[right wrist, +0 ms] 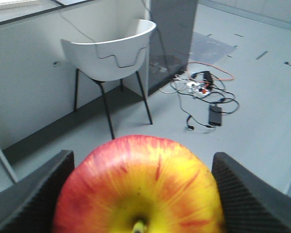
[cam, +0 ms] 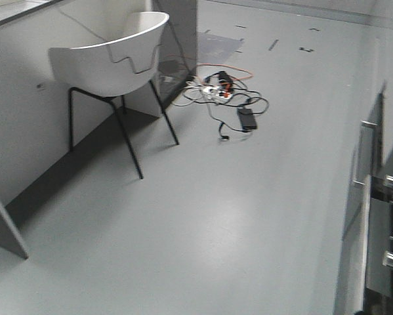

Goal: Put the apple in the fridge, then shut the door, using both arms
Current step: 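Turn the base away from the counter, holding the apple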

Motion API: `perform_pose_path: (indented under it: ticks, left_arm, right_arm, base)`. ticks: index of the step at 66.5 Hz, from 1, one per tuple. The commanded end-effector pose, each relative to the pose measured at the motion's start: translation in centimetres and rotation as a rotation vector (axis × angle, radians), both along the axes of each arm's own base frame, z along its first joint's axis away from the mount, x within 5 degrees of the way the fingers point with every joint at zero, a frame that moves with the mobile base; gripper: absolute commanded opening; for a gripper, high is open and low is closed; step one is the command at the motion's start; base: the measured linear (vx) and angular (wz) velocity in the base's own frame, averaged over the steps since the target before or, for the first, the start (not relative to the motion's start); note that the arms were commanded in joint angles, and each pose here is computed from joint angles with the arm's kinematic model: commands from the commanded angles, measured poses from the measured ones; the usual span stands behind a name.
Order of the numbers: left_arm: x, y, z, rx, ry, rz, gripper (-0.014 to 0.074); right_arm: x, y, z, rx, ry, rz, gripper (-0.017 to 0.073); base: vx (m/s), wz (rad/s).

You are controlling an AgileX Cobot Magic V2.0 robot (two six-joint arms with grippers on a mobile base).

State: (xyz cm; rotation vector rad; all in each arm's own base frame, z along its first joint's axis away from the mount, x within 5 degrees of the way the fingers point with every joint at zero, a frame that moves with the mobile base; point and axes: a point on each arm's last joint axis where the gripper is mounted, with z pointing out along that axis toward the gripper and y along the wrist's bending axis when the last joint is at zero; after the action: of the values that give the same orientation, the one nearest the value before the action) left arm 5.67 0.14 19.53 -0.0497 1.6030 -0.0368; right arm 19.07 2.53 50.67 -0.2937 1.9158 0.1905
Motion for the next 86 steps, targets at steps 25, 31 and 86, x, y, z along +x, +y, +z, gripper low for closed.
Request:
perform_pose_path:
  ticks: [25,31,86]
  left_arm:
    - [0.02,-0.15,0.08,-0.002,-0.053,-0.016,-0.0008]
    - [0.02,-0.15,0.08,-0.002,-0.053,-0.016,-0.0008]
    - [0.02,-0.15,0.08,-0.002,-0.053,-0.016,-0.0008]
  right_arm:
    - [-0.78,-0.1,1.86,0.022,-0.123,-0.014,0.015]
    - [-0.78,-0.1,1.86,0.022,-0.123,-0.014,0.015]
    - [-0.78,-0.1,1.86,0.022,-0.123,-0.014,0.015]
  base:
    - [0.02,0.46]
    - [0.02,0.42]
    - [0.01,0.3]
